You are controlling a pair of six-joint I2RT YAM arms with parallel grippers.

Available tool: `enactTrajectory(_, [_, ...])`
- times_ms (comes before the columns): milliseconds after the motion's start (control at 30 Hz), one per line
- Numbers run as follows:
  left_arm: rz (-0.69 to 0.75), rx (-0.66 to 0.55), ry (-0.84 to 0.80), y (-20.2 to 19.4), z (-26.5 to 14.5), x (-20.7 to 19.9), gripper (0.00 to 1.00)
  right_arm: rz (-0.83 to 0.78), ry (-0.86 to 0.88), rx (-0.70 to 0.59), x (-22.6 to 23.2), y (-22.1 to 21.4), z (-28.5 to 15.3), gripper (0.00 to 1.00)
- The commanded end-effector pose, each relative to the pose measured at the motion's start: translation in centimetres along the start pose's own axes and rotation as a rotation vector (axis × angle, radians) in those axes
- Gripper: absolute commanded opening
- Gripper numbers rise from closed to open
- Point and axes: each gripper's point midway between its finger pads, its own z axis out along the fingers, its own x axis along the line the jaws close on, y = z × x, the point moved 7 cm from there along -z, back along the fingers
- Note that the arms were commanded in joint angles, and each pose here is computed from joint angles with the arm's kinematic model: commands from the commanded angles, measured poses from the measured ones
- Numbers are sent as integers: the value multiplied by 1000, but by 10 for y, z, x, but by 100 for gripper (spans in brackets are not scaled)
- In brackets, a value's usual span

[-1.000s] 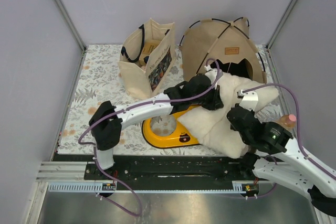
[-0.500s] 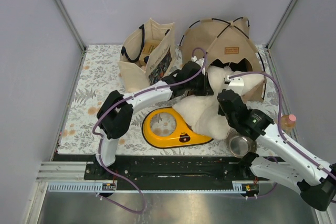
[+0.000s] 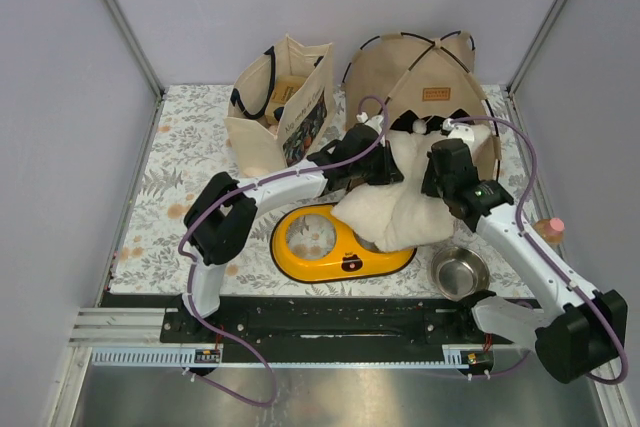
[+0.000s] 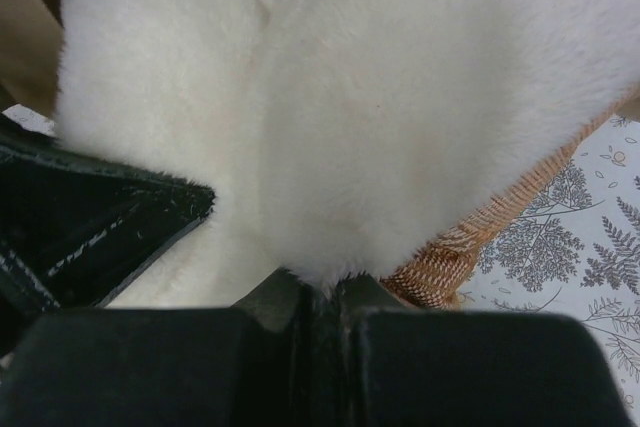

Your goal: Set up the pet tent

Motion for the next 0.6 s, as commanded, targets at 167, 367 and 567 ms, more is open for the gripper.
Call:
enactTrajectory(167, [-22, -32, -118, 1, -4, -33, 1, 47, 89, -8, 23, 30, 39, 15])
enactTrajectory(367, [-43, -28, -106, -1, 5, -28, 1, 13, 39, 56, 23, 28, 62, 27])
enactTrajectory(567, [-42, -19, -101, 0, 13, -28, 1, 42, -35, 74, 20, 34, 71, 22])
